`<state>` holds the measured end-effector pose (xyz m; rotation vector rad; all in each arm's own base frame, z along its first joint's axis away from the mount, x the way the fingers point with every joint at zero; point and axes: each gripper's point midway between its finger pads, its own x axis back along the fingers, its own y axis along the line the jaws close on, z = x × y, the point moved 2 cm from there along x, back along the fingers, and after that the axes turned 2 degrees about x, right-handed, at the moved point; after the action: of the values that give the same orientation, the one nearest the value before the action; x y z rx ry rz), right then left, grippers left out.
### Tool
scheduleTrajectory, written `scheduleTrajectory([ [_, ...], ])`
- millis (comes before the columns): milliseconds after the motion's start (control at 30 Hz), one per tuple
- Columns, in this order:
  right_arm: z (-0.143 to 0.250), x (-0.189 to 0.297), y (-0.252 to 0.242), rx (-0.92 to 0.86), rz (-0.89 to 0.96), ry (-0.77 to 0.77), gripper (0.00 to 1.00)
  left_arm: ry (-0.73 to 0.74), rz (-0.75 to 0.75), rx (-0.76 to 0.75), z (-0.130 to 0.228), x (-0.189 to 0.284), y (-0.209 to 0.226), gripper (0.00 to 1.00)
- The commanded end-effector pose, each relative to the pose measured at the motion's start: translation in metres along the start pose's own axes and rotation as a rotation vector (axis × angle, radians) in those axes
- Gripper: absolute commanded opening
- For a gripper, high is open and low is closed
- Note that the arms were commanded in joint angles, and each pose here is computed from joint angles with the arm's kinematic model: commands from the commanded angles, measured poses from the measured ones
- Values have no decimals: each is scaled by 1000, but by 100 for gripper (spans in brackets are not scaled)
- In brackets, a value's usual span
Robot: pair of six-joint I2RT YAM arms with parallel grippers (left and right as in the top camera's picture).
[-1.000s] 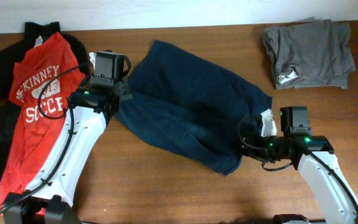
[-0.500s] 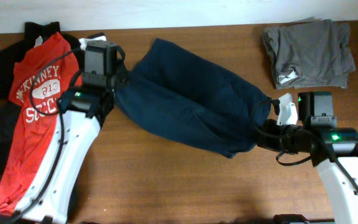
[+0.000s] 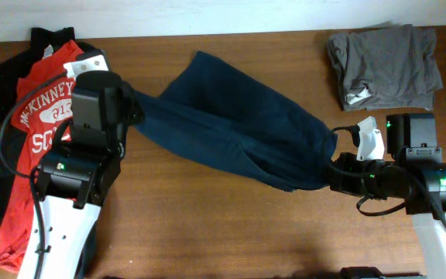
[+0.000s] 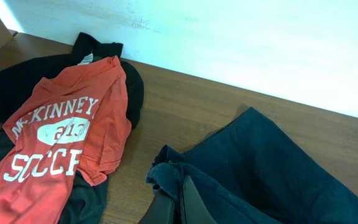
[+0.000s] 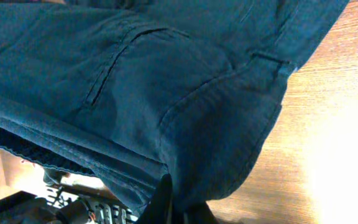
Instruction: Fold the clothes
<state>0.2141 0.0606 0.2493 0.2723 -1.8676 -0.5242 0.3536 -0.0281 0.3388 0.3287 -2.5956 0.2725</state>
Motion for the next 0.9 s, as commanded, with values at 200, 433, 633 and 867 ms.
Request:
scheduleTrajectory([
  [200,-9,2,-29,-32,184,-36,4,16,-30,-9,-2,-18,3,1],
  [433,-42,-29,-51,-40,268,-21,4,168,-94,-73,44,-100,-11,1],
  [633,-87,-74,-76,-70,317,-44,4,88,-63,-40,49,-165,-36,1],
  [867,-115,-107,-129,-195,352,-43,4,6,2,0,59,-220,-59,1],
])
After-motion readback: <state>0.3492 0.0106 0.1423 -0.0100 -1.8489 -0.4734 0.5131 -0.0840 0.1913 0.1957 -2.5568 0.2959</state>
